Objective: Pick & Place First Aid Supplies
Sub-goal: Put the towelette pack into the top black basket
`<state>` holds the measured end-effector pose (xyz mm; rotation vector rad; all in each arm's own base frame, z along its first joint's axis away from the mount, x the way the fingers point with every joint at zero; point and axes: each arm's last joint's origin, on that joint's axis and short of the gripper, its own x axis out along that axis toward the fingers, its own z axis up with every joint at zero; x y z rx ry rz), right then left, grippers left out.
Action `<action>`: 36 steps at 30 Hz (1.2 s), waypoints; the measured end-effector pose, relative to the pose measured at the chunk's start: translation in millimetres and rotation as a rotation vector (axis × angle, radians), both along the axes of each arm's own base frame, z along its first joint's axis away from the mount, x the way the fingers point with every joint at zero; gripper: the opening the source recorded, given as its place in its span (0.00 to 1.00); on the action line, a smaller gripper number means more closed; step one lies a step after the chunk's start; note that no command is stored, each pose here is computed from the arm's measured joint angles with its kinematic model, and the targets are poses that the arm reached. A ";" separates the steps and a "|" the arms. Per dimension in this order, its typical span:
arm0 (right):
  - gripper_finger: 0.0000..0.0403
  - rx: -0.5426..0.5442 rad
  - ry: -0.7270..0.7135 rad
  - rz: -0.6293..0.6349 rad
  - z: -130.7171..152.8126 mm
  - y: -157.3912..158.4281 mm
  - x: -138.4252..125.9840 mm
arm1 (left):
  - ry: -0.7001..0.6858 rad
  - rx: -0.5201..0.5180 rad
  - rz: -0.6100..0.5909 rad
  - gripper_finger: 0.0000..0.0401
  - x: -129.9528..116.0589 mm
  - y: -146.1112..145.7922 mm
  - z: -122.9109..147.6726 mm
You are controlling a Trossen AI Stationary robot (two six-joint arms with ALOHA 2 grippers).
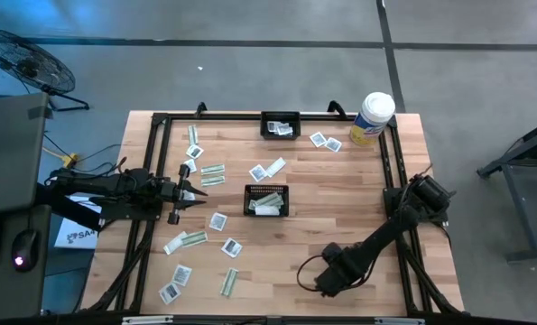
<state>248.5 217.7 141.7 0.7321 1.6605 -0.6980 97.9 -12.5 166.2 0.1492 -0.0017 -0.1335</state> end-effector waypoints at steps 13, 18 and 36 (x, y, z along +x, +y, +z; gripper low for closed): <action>0.32 0.024 0.003 -0.009 5.2 -10.9 4.8 | 0.000 0.000 0.000 0.23 0.0 0.0 0.0; 0.32 0.027 -0.003 0.007 5.2 -12.1 3.7 | 0.000 0.000 0.000 0.23 0.0 0.0 0.0; 0.22 0.084 -0.031 -0.022 -20.6 -28.5 1.1 | 0.000 0.000 0.000 0.23 0.0 0.0 0.0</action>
